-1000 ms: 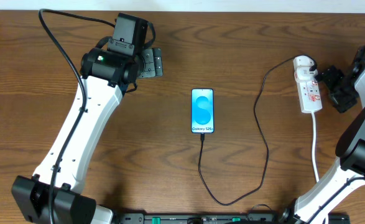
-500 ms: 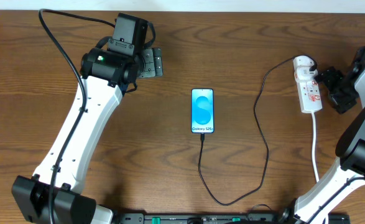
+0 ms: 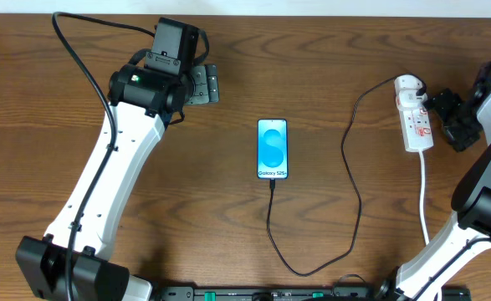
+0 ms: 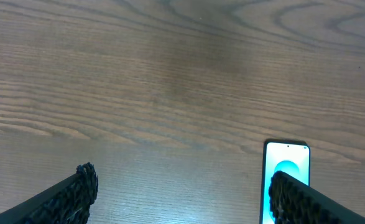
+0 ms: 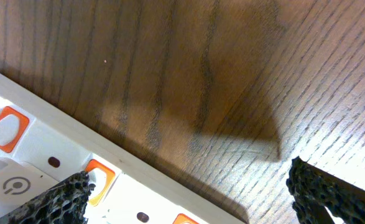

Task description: Plug charger to phone and switch on socket

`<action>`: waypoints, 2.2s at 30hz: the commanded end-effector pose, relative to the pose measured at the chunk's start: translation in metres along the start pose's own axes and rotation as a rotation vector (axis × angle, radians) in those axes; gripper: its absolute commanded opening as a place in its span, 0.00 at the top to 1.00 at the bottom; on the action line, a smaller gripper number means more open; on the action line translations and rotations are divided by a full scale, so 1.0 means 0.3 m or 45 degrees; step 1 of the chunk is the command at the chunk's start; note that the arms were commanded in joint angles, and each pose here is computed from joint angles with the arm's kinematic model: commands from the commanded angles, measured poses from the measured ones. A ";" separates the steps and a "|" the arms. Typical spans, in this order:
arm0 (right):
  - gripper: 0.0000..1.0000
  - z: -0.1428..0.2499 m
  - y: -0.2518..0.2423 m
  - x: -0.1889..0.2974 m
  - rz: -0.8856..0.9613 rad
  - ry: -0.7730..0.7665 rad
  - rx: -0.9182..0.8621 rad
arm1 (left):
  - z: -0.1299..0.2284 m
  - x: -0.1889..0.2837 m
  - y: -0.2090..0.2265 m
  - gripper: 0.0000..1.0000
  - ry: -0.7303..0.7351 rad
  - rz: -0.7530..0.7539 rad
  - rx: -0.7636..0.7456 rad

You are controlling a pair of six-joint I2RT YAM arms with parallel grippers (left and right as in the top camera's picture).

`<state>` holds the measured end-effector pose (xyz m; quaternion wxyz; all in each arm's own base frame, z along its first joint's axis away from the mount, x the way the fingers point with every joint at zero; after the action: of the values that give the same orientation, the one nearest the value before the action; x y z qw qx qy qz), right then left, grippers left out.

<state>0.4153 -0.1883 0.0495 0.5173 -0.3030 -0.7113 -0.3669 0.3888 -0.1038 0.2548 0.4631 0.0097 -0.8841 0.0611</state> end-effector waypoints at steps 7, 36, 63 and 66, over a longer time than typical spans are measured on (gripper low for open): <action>0.01 0.026 -0.004 -0.040 0.022 0.026 -0.006 | -0.001 -0.004 0.008 0.10 0.000 -0.022 -0.012; 0.01 0.049 0.008 -0.049 0.067 0.021 0.029 | -0.001 -0.004 0.008 0.10 0.000 -0.022 -0.012; 0.01 0.107 0.047 -0.055 0.042 0.085 0.080 | -0.001 -0.004 0.008 0.11 0.000 -0.022 -0.012; 0.01 0.112 0.048 -0.055 0.044 0.091 0.082 | -0.001 -0.004 0.008 0.10 0.000 -0.022 -0.012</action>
<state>0.4167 -0.1841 0.0451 0.5190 -0.3248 -0.7120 -0.3437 0.3888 -0.1037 0.2548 0.4631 0.0099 -0.8842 0.0610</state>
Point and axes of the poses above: each gripper's point midway between its finger pads, its own x axis back along the fingers, its own y axis along the line the jaws close on, z = x × y, the point moved 3 cm from there along x, back along the fingers, and after that the axes turned 1 degree about x, right-handed, at the moved point
